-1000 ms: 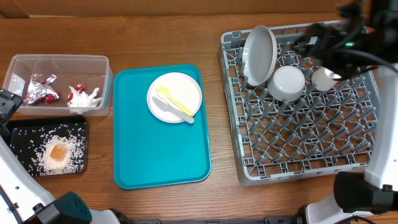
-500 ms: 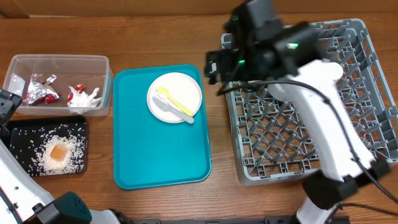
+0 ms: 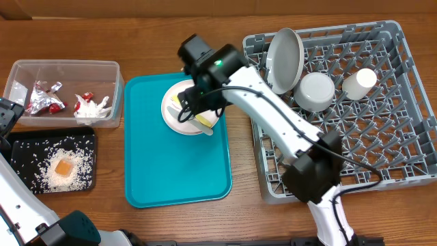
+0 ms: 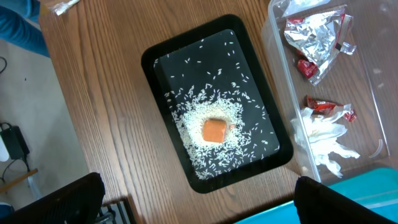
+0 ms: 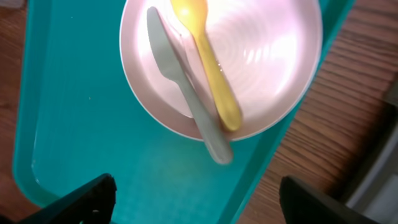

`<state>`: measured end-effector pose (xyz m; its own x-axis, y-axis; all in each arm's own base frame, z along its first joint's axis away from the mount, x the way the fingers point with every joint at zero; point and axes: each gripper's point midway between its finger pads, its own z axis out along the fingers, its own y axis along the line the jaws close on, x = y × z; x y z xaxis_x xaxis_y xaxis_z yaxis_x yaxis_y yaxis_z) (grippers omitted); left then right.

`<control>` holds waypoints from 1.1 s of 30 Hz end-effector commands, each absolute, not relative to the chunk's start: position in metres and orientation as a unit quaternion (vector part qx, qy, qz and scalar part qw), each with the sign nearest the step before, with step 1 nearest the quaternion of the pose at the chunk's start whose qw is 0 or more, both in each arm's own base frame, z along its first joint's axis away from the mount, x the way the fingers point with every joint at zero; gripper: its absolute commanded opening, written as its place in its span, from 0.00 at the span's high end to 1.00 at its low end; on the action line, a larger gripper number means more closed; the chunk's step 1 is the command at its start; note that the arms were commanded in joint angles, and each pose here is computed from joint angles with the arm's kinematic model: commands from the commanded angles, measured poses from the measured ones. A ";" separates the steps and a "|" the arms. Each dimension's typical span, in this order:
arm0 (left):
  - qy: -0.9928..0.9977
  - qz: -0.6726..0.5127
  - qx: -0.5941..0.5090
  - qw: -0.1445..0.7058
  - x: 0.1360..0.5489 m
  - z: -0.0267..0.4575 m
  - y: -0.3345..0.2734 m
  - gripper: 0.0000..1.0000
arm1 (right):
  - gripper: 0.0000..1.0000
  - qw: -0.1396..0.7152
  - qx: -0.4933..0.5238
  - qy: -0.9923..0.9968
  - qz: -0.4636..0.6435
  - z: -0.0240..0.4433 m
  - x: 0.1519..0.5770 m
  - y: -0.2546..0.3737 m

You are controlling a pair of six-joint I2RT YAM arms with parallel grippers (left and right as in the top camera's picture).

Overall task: Sort waste into correct bins and load items into the dishwasher rack
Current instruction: 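Reach the right gripper to the pink plate and grasp the grey knife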

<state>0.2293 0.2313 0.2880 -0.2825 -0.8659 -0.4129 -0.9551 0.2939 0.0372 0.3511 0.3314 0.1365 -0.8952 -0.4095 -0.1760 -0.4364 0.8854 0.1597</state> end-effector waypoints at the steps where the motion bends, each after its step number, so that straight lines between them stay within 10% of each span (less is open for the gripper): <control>1: 0.784 0.137 -0.583 0.165 0.229 0.291 0.230 0.00 | 0.16 0.058 -0.229 0.968 0.081 0.111 0.354 0.337; 22: 0.784 0.137 -0.583 0.165 0.229 0.291 0.230 0.00 | 0.32 0.006 -0.244 0.969 0.050 0.023 0.348 0.353; 33: 0.784 0.137 -0.583 0.165 0.229 0.291 0.230 0.00 | 0.55 0.010 -0.242 0.969 0.053 0.019 0.349 0.355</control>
<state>0.2293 0.2313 0.2880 -0.2825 -0.8659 -0.4129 -0.9551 0.2939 0.0372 0.3512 0.3566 0.0247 -0.8834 -0.4656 -0.0535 -0.4686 0.8767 0.1088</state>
